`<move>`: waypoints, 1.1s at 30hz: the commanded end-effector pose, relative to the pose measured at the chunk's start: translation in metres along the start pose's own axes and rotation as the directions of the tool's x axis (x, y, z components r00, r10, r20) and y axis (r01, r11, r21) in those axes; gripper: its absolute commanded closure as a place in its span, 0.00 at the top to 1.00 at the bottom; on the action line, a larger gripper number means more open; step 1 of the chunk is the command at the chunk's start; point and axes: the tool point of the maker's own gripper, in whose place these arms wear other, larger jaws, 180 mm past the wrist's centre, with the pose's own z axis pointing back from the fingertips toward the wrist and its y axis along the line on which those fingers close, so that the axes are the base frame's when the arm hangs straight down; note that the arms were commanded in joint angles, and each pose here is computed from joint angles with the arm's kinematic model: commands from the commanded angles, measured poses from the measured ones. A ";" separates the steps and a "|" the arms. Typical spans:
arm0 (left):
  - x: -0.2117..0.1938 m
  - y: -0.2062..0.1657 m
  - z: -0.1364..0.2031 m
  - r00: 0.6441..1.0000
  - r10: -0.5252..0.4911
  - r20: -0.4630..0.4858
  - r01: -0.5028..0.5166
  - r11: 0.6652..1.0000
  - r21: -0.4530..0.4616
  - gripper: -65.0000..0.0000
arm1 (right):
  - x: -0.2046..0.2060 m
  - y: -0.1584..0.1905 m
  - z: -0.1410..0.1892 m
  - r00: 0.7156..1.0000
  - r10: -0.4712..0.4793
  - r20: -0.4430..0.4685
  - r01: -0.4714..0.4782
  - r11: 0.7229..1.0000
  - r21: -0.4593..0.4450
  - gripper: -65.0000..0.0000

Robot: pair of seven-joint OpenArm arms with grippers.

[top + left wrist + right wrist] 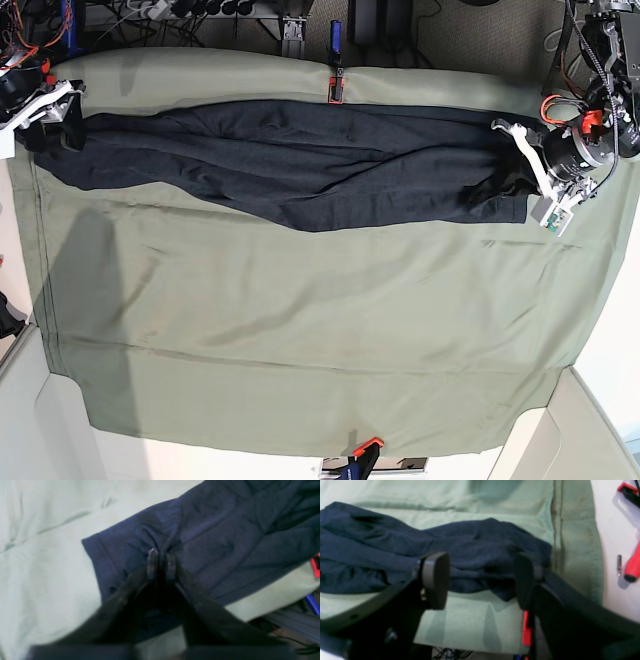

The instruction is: Fold the T-shirt properly

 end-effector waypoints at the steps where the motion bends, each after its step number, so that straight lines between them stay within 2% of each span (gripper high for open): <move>1: 0.010 0.001 0.004 0.999 -0.018 0.036 0.018 1.000 -0.001 0.25 | 0.012 -0.001 0.004 0.999 0.015 0.041 -0.015 1.000 0.000 0.62; 3: 0.009 0.001 0.004 0.999 -0.017 0.031 0.017 1.000 0.004 0.47 | 0.012 -0.001 0.004 0.999 0.014 0.041 -0.014 1.000 0.000 0.62; 4: 0.008 0.002 0.004 0.999 -0.019 0.028 0.019 1.000 0.009 0.56 | 0.012 -0.001 0.004 0.999 0.015 0.041 -0.015 1.000 0.000 0.62; 5: 0.008 0.004 0.004 1.000 -0.011 0.027 0.011 1.000 0.018 0.61 | 0.012 -0.001 0.004 0.999 0.015 0.041 -0.015 1.000 0.000 0.62; 10: 0.006 0.013 0.006 1.000 -0.028 0.009 0.027 0.998 0.056 0.61 | 0.012 -0.001 0.004 0.999 0.015 0.042 -0.015 1.000 0.000 0.62; 13: 0.022 0.040 0.020 0.992 0.065 0.112 -0.081 0.986 0.145 0.61 | 0.012 -0.001 0.004 0.999 0.015 0.043 -0.015 1.000 0.000 0.62; 16: 0.021 0.075 0.037 0.971 0.150 0.189 -0.189 0.958 0.214 0.61 | 0.012 -0.001 0.004 0.999 0.014 0.042 -0.014 1.000 0.000 0.62; 18: 0.004 0.089 0.034 0.956 0.233 0.179 -0.268 0.942 0.204 0.61 | 0.012 -0.001 0.004 0.999 0.015 0.043 -0.015 1.000 0.000 0.62; 20: -0.017 0.094 0.024 0.940 0.311 0.143 -0.332 0.931 0.154 0.61 | 0.012 -0.001 0.004 0.999 0.015 0.043 -0.015 1.000 0.000 0.62; 25: -0.051 0.097 0.000 0.848 0.521 0.093 -0.522 0.853 -0.020 0.61 | 0.012 -0.001 0.004 0.999 0.014 0.040 -0.014 1.000 0.000 0.62; 27: -0.056 0.093 -0.004 0.808 0.584 0.072 -0.576 0.810 -0.109 0.61 | 0.011 -0.001 0.004 0.999 0.015 0.039 -0.015 1.000 0.000 0.62; 30: -0.059 0.090 -0.006 0.730 0.683 0.029 -0.664 0.719 -0.207 0.61 | 0.012 -0.001 0.004 0.999 0.014 0.040 -0.014 1.000 0.001 0.62; 33: -0.063 0.089 -0.009 0.687 0.727 0.001 -0.705 0.667 -0.240 0.61 | 0.012 -0.001 0.004 0.999 0.012 0.043 -0.013 1.000 0.003 0.62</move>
